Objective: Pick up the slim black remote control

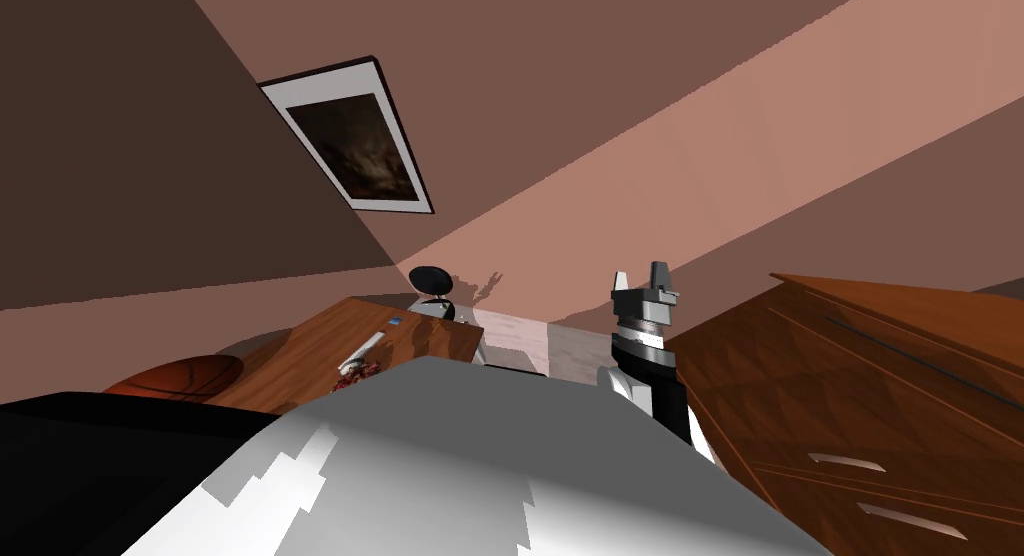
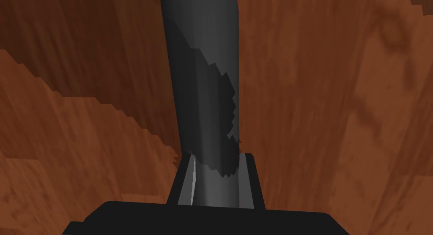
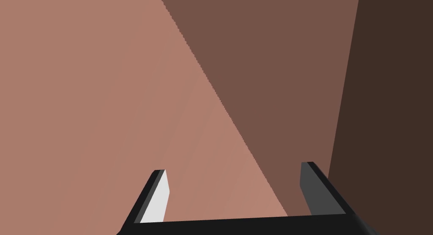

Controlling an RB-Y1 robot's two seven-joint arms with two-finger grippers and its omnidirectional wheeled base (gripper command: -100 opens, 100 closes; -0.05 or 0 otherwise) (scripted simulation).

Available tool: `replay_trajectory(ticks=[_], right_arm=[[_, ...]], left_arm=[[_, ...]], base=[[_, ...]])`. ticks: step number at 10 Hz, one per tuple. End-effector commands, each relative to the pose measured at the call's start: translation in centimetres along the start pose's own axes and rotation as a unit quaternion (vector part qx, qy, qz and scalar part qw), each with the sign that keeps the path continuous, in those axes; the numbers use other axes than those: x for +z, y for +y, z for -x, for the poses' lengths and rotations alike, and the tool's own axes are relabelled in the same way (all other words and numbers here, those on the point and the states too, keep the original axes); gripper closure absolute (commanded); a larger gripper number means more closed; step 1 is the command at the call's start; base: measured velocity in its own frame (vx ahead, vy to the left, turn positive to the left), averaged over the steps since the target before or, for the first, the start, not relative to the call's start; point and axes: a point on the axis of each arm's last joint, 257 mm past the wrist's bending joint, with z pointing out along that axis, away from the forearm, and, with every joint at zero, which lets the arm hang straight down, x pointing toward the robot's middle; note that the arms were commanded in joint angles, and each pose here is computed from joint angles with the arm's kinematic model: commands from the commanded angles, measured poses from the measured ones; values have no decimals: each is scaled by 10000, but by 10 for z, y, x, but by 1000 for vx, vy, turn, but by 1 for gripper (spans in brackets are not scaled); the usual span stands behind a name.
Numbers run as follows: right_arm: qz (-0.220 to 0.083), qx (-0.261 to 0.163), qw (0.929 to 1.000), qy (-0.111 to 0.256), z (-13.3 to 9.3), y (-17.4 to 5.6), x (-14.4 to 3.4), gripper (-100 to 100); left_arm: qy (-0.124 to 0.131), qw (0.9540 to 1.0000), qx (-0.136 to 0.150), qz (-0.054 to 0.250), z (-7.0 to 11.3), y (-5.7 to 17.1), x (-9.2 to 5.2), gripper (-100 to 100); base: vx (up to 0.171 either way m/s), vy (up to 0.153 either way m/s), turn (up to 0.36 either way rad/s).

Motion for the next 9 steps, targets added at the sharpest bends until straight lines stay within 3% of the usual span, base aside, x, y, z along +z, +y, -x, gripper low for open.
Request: replay_trajectory(ticks=[1, 2, 3, 9], right_arm=[[0, 0, 10000, 0, 0, 0, 0, 0], [0, 0, 10000, 0, 0, 0, 0, 0], [0, 0, 10000, 0, 0, 0, 0, 0], [0, 1, 10000, 0, 0, 0, 0, 0]], left_arm=[[0, 10000, 0, 0, 0, 0, 0, 100], [-1, 10000, 0, 1, 0, 0, 0, 0], [0, 10000, -22, -19, -1, -12, -5, 100], [-15, 9999, -108, -13, -3, -38, -17, 100]], base=[[0, 0, 0], [0, 0, 0], [-27, -34, -67], [-30, -55, -32]])
